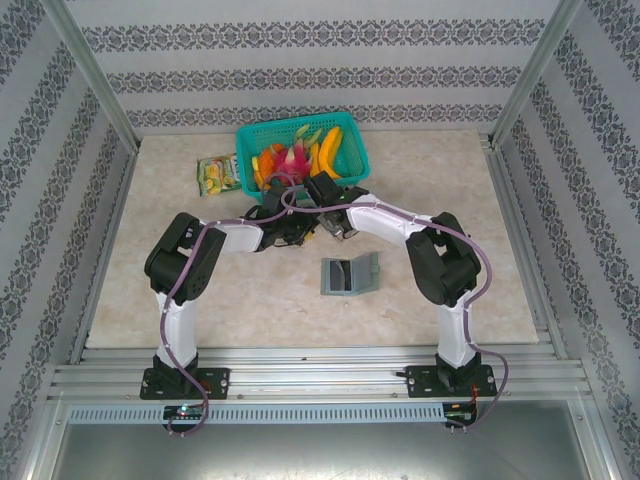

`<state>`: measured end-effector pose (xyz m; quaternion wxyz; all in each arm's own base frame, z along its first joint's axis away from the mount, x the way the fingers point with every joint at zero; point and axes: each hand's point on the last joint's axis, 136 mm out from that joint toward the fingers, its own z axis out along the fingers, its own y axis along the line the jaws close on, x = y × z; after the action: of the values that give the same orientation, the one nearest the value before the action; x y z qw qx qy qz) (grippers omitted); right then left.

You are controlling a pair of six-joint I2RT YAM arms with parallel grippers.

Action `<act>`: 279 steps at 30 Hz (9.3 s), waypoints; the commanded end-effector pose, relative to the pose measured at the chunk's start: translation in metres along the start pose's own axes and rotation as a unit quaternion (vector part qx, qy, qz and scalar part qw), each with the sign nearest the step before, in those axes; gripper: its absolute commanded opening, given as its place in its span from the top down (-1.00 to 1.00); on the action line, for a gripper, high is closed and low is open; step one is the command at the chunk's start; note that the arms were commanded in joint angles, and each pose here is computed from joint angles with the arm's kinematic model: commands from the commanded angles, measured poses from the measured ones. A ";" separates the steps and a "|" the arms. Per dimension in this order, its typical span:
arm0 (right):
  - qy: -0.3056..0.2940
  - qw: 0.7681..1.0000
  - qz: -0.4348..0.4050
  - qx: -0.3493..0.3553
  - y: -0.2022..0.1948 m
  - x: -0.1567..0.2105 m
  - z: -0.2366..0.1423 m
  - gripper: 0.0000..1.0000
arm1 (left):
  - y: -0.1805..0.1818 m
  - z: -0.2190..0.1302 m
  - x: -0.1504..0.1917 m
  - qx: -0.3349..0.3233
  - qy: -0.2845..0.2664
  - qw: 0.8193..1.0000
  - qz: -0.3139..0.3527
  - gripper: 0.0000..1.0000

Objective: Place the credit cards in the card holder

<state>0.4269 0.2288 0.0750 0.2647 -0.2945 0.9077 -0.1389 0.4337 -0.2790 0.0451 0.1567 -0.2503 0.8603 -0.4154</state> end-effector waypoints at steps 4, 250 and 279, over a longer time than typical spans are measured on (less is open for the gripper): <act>-0.011 1.000 0.001 0.002 -0.005 -0.003 -0.013 0.95 | -0.002 0.002 -0.004 0.002 0.002 1.000 0.003 -0.01; 0.097 0.903 0.385 -0.165 0.010 0.160 -0.063 1.00 | 0.022 -0.032 0.148 -0.110 0.151 0.968 0.168 -0.12; 0.105 0.900 0.387 -0.170 0.015 0.164 -0.058 1.00 | 0.006 -0.024 0.162 -0.105 0.162 0.959 0.209 0.07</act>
<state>0.2776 0.1531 0.0599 0.1542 0.0481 0.9802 0.1147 0.2924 -0.3412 0.0422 0.0783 -0.0354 0.9466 -0.3108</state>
